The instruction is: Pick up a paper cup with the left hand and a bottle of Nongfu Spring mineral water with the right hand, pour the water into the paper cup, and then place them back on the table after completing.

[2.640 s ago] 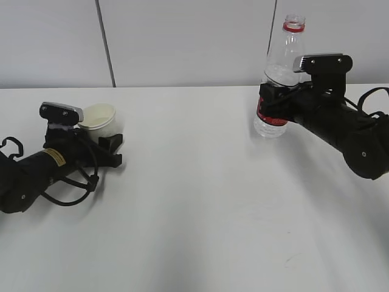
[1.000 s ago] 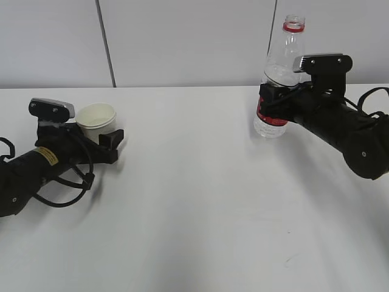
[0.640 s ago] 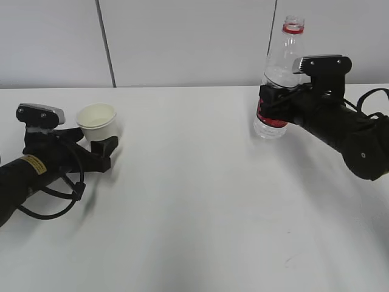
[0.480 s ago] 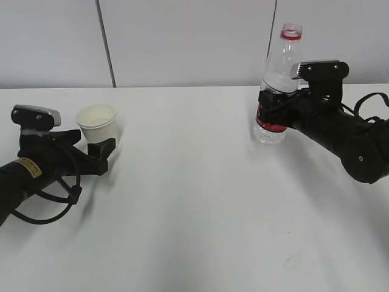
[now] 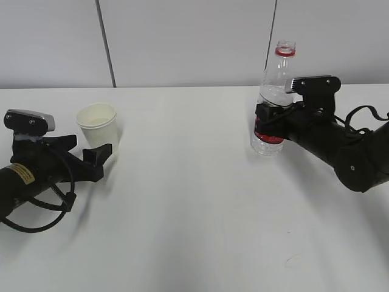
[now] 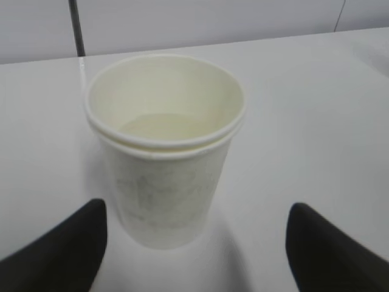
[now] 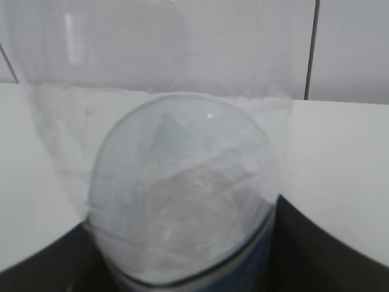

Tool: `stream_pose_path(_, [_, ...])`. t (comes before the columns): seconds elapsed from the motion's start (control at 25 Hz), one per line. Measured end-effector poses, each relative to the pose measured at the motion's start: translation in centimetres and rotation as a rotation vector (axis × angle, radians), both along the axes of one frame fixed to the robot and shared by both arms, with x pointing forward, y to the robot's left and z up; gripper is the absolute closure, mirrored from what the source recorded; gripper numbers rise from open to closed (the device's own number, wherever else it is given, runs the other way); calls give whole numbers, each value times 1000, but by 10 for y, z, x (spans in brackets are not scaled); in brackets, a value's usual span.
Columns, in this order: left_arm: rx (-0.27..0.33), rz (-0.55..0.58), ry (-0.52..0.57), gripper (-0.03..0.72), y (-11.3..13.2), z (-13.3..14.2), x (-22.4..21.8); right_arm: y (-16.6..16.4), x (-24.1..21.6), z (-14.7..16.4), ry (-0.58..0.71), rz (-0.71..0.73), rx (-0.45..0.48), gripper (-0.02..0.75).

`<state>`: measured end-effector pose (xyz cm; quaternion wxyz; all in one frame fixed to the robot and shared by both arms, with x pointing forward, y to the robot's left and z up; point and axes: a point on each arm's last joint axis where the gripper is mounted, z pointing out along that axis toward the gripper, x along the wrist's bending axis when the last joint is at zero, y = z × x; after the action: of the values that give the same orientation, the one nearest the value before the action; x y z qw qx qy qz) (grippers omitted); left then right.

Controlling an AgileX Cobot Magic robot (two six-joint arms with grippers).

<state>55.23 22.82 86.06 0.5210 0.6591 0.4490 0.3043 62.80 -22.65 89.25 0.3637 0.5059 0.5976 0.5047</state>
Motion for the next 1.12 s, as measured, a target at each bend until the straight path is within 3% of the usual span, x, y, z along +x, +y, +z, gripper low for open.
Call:
stream_pose_path(0.84, [0,0,5,135,1,2,-6,0,2,-2,-14,1,4,324])
stream_pose_path(1.12, [0,2,11,135,2,4,-13,3,1,-2,-21,40,-28,169])
